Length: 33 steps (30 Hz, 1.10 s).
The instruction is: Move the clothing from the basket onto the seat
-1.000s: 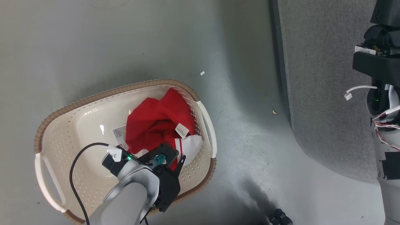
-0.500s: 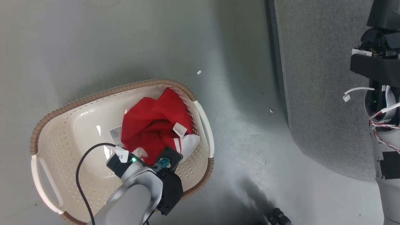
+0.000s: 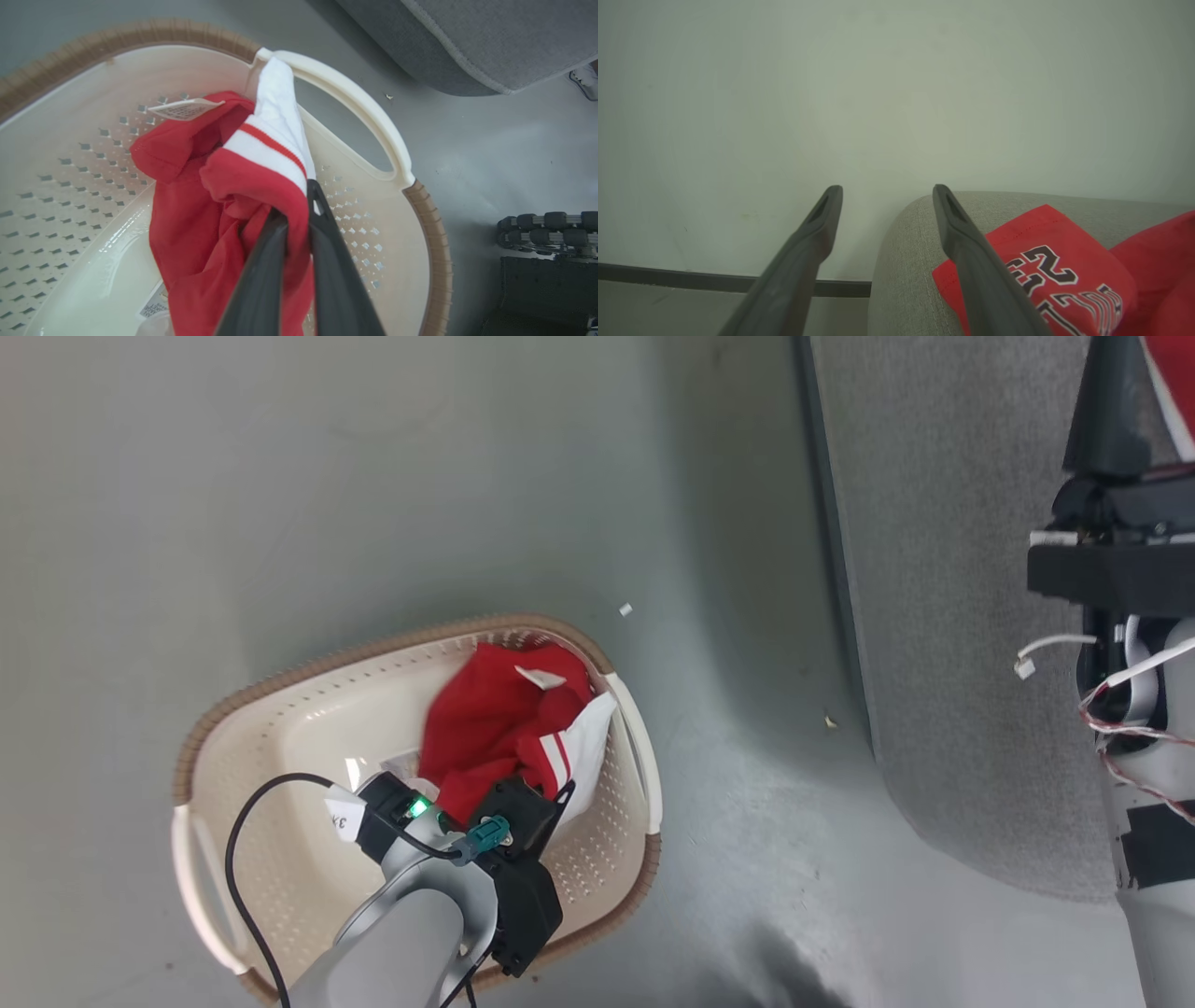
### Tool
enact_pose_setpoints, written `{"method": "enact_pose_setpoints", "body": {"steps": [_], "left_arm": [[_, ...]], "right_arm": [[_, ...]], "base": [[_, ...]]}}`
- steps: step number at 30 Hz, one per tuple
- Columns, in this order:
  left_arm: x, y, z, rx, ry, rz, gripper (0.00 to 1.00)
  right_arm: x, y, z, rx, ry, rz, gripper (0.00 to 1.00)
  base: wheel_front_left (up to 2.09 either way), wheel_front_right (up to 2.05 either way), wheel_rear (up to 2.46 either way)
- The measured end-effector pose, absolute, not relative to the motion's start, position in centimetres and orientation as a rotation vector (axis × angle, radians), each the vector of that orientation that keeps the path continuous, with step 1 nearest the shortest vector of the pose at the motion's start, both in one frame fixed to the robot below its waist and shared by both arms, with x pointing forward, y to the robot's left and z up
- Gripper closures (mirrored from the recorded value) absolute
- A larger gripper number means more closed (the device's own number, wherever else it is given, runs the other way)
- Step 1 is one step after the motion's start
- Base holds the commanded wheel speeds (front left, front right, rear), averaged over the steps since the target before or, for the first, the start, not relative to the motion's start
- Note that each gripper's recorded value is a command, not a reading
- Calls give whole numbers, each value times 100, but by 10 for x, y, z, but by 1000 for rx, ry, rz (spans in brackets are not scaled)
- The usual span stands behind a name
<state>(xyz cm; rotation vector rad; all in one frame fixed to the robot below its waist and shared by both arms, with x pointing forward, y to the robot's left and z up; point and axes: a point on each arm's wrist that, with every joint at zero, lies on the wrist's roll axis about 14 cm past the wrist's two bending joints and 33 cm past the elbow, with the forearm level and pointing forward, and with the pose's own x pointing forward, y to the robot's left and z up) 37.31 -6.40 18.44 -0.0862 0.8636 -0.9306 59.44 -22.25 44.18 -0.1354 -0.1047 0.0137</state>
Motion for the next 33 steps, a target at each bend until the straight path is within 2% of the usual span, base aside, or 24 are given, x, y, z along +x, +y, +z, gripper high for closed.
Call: {"method": "enact_pose_setpoints", "body": {"steps": [15,24,33], "left_arm": [[432,-33,263,-105,628,-781,100],[464,-7,338,-75,436,-714,100],[478,17,410,-45,266,-669,100]], "right_arm": [[563,-213,453,-105,-56,22,0],[540,-199,475,-70,-60,41,0],[510,-185,490,-40,-55,58,0]], "base": [[0,0,0],[0,0,0],[0,0,0]]}}
